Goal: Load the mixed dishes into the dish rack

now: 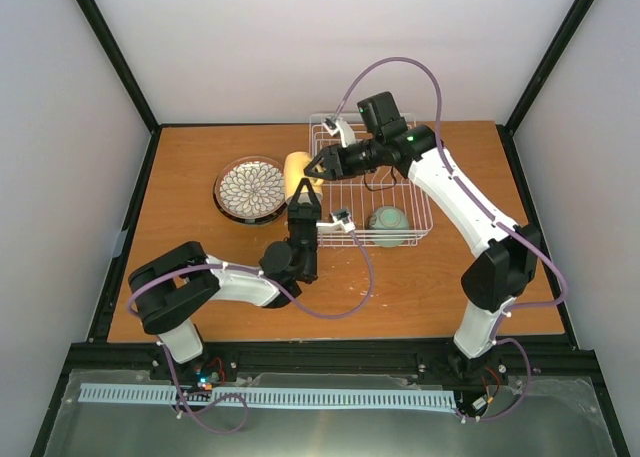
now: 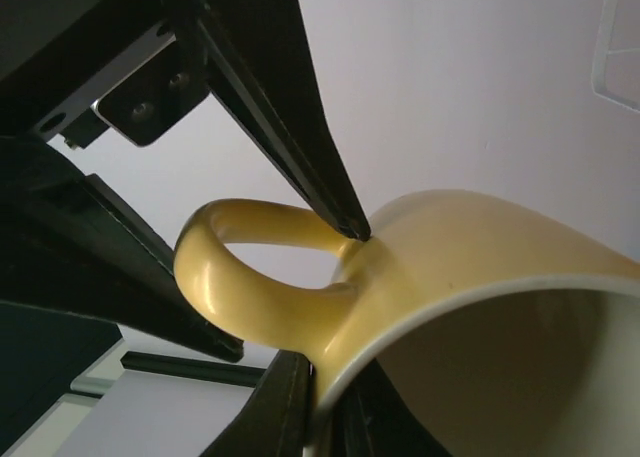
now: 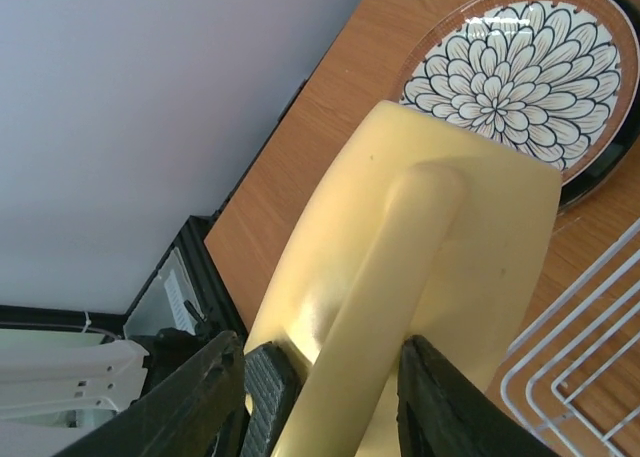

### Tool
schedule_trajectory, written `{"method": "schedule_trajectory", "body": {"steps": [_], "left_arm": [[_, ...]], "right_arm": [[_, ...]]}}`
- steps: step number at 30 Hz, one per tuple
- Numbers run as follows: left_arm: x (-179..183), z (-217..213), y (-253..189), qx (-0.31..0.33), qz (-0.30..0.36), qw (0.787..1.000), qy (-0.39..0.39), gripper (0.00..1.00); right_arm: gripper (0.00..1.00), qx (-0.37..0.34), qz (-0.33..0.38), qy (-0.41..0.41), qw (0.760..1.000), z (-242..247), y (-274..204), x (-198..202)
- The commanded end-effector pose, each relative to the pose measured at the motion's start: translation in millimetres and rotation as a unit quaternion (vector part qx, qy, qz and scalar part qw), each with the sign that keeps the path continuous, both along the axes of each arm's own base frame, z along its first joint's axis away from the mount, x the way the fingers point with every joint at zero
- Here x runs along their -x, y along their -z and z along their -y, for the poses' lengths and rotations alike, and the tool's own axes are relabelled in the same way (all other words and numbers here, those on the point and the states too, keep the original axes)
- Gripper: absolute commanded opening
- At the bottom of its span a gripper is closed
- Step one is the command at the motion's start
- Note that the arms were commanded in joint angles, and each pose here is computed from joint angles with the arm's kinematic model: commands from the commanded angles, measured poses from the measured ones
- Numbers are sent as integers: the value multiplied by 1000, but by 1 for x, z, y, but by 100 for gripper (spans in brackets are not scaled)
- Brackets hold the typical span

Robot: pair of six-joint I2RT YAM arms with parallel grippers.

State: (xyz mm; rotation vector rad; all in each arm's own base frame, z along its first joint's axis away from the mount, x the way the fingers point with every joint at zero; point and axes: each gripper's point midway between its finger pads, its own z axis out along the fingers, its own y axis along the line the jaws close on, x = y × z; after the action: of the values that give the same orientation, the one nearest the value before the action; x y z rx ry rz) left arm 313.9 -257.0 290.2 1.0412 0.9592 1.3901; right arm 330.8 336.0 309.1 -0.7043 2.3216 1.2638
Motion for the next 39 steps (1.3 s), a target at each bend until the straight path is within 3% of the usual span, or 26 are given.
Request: {"method": "schedule_trajectory", "body": {"steps": [1, 4, 5, 9, 12, 20, 25, 28, 31, 34, 35, 36, 37, 39], "left_arm": [[20, -5, -52, -8, 86, 996, -18, 1], [21, -4, -52, -8, 87, 996, -18, 1], [21, -5, -52, -7, 87, 996, -19, 1], [23, -9, -57, 3, 91, 996, -21, 2], [24, -13, -64, 26, 96, 995, -24, 8], [29, -32, -79, 102, 97, 990, -25, 47], [36, -53, -99, 201, 99, 975, -14, 96], [37, -62, -110, 266, 82, 960, 2, 100], [41, -75, -131, 365, 56, 929, 37, 100], [43, -76, -136, 457, -29, 884, 90, 100], [49, -84, -144, 510, -45, 852, 112, 100], [58, -96, -157, 573, -50, 806, 141, 100], [68, -111, -170, 605, -43, 779, 162, 100], [84, -140, -186, 639, -22, 747, 181, 100]], "right_arm": [[37, -7, -13, -21, 1000, -16, 4, 2], [20, -1, -17, -29, 999, -20, 10, 3], [6, 0, -17, -30, 999, -20, 11, 4], [3, 7, -5, -25, 1000, -17, 10, 2], [3, 12, 13, -16, 1000, -13, 6, 0], [3, 12, 33, 16, 999, 4, 3, -10], [3, 8, 47, 46, 998, 24, 4, -21], [3, 8, 58, 62, 996, 36, 4, -29], [3, 16, 81, 81, 993, 49, 5, -39], [3, 16, 111, 99, 989, 62, 3, -46], [3, 18, 124, 101, 987, 67, 2, -47], [3, 18, 143, 105, 984, 71, -1, -48], [3, 23, 158, 113, 981, 76, 2, -49], [3, 34, 183, 130, 974, 90, 6, -53]]}}
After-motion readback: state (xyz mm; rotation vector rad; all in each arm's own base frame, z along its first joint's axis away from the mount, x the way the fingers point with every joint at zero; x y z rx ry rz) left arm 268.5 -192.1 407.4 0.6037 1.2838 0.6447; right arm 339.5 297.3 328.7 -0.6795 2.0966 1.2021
